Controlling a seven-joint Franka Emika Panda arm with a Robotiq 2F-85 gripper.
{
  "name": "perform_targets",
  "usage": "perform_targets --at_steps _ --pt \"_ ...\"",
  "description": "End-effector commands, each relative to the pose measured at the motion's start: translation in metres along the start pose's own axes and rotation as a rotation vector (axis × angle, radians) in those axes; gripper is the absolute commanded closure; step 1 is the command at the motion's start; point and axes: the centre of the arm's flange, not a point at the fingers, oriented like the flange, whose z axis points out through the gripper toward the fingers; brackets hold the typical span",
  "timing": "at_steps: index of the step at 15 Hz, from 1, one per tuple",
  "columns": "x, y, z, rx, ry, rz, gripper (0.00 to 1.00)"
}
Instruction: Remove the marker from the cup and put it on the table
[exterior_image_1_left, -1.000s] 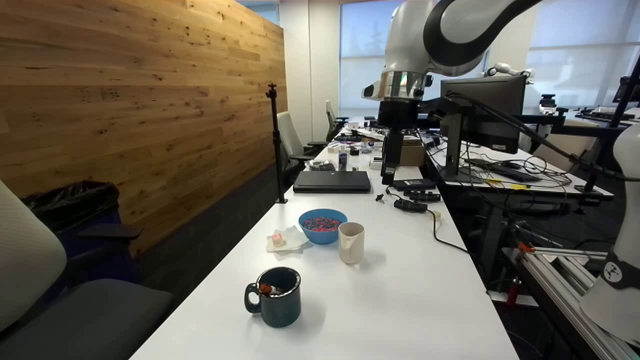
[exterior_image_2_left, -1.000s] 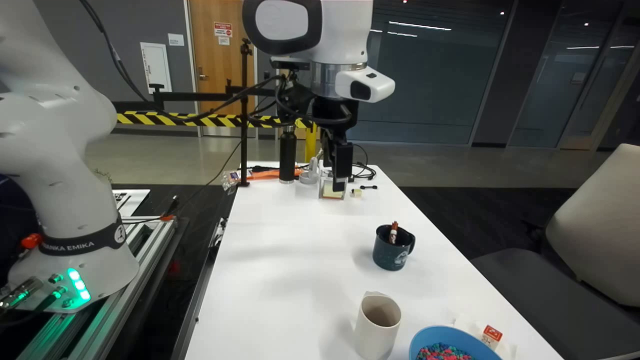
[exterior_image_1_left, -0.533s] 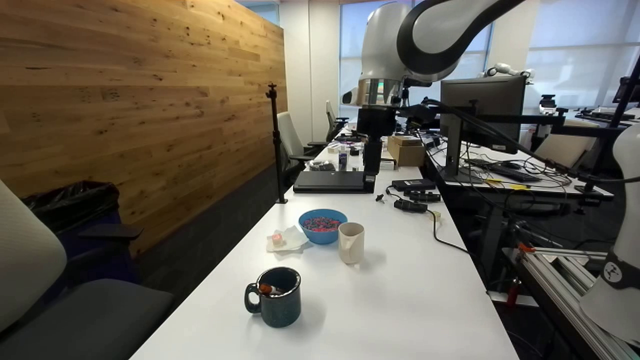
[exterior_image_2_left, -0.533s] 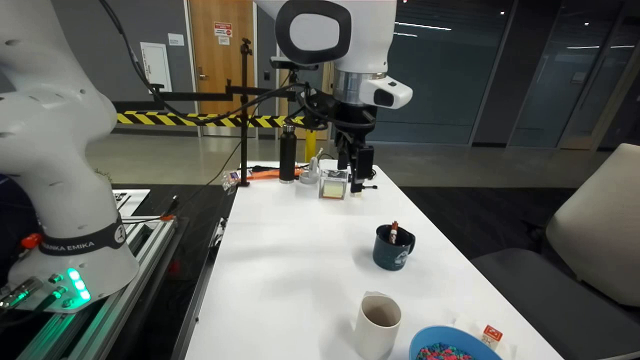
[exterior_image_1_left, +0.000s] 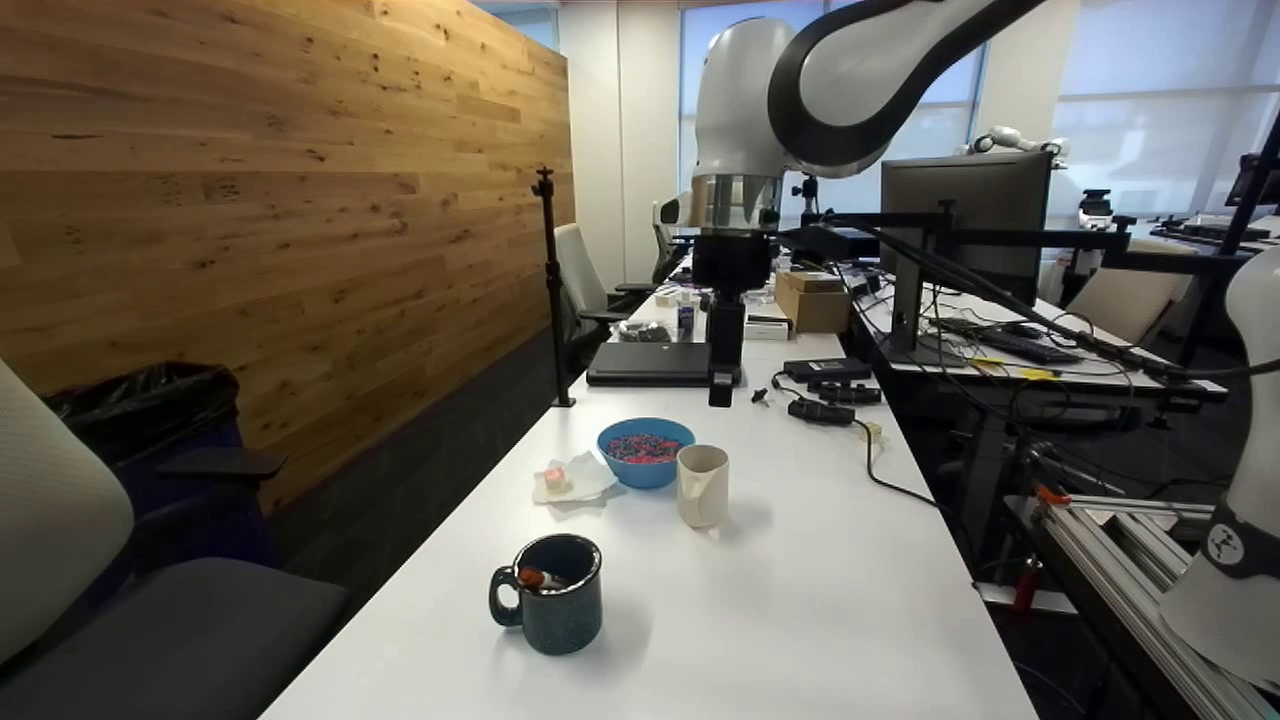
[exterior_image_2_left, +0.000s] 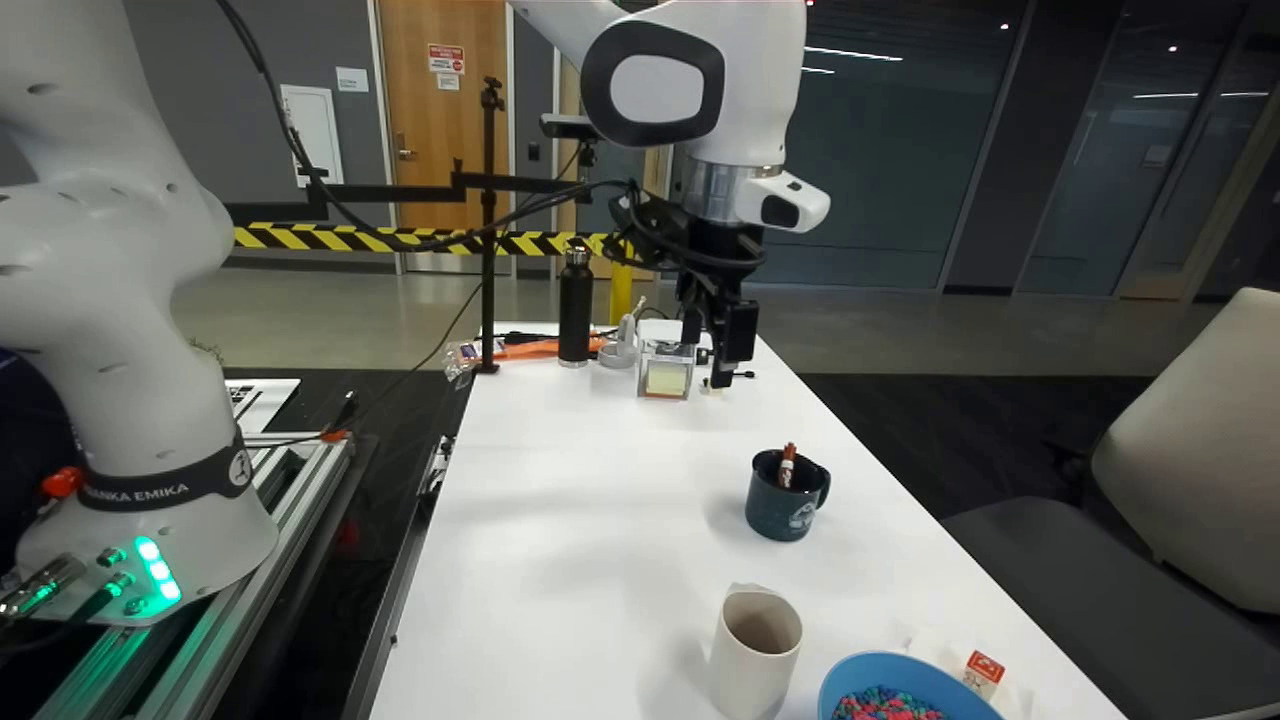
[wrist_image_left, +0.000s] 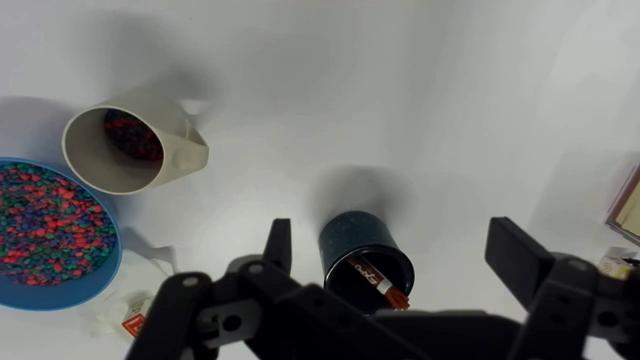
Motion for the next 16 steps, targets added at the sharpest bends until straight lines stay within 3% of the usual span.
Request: perform_targets --at_steps 1,5,8,9,13,16 --pt "-0.004 -0.003 0.003 0.017 -0.005 0.007 0.00" --pt "-0.020 -0.005 0.010 0.024 -0.025 0.008 0.00" --pt "-0.039 -0.002 -0.006 0.034 -0.012 0.025 0.00" --pt "-0.014 -0.002 0.014 0.006 -0.035 0.002 0.00" --pt "-0.025 -0.001 0.001 0.009 -0.018 0.008 0.00" --pt "-0.012 0.009 0.017 0.009 -0.019 0.004 0.00"
